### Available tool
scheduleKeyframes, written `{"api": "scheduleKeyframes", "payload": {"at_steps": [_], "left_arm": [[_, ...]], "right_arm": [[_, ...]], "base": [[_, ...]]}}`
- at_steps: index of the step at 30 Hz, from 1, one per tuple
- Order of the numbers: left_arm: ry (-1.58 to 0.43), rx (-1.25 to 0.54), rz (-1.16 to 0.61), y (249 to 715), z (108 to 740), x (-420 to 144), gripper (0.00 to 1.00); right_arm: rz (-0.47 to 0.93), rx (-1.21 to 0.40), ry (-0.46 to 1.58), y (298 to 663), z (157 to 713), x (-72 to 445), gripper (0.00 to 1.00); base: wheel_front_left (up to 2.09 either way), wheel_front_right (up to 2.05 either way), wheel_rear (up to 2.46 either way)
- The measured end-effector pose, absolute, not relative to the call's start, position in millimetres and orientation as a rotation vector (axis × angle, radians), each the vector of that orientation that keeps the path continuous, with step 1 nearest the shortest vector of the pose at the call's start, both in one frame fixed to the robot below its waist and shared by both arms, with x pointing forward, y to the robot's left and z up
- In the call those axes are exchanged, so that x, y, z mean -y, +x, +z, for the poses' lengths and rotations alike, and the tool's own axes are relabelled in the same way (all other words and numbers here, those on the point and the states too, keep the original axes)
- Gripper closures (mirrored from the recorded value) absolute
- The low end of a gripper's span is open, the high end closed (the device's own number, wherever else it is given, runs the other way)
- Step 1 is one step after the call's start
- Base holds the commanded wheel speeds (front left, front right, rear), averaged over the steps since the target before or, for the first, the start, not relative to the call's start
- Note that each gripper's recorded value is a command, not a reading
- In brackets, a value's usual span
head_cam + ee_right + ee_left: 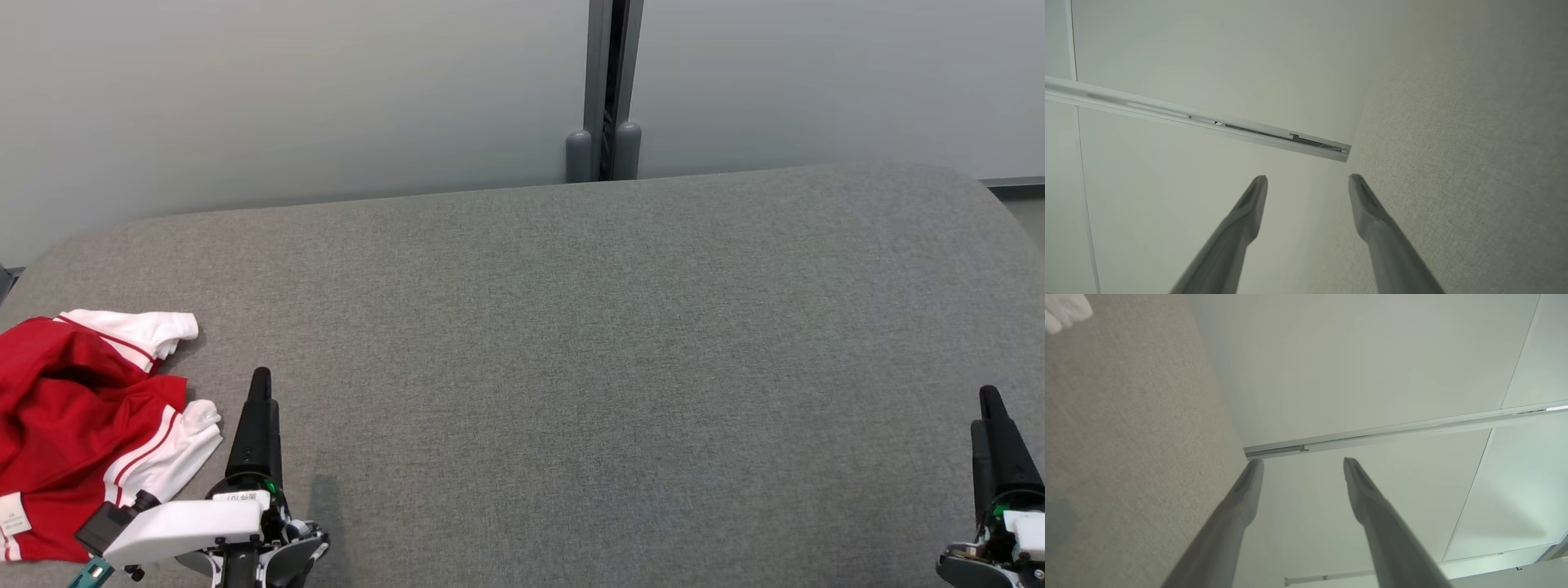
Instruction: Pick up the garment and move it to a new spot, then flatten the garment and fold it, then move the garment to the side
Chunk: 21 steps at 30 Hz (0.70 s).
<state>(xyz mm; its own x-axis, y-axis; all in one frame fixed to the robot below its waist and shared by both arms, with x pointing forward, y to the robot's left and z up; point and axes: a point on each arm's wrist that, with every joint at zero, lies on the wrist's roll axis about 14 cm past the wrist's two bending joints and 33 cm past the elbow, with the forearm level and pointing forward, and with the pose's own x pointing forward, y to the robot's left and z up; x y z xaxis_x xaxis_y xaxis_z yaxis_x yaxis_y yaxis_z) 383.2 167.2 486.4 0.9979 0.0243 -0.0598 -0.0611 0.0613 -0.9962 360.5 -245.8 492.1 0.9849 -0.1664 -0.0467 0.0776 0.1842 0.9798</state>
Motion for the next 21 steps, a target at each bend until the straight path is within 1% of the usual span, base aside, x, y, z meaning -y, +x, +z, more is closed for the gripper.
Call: {"api": "scheduleKeyframes", "payload": {"at_steps": [5, 16, 21], "left_arm": [[-1.463, 0.01, 0.079, 384.2, 491.2, -177.7, 0.0], [-1.36, 0.064, 0.053, 384.5, 506.7, -181.8, 0.0], [-1.29, 0.104, 0.066, 381.4, 512.8, -192.9, 0.0]], "right_arm": [[-0.139, 0.085, 1.247, 372.7, 504.7, 239.0, 0.0], [-0.013, 0.126, 0.937, 395.9, 543.2, 212.8, 0.0], [0.055, 0.156, 0.789, 403.0, 562.7, 197.3, 0.0]], "base": [[0.0, 0.0, 0.0], [0.0, 0.0, 0.0], [0.0, 0.0, 0.0]]}}
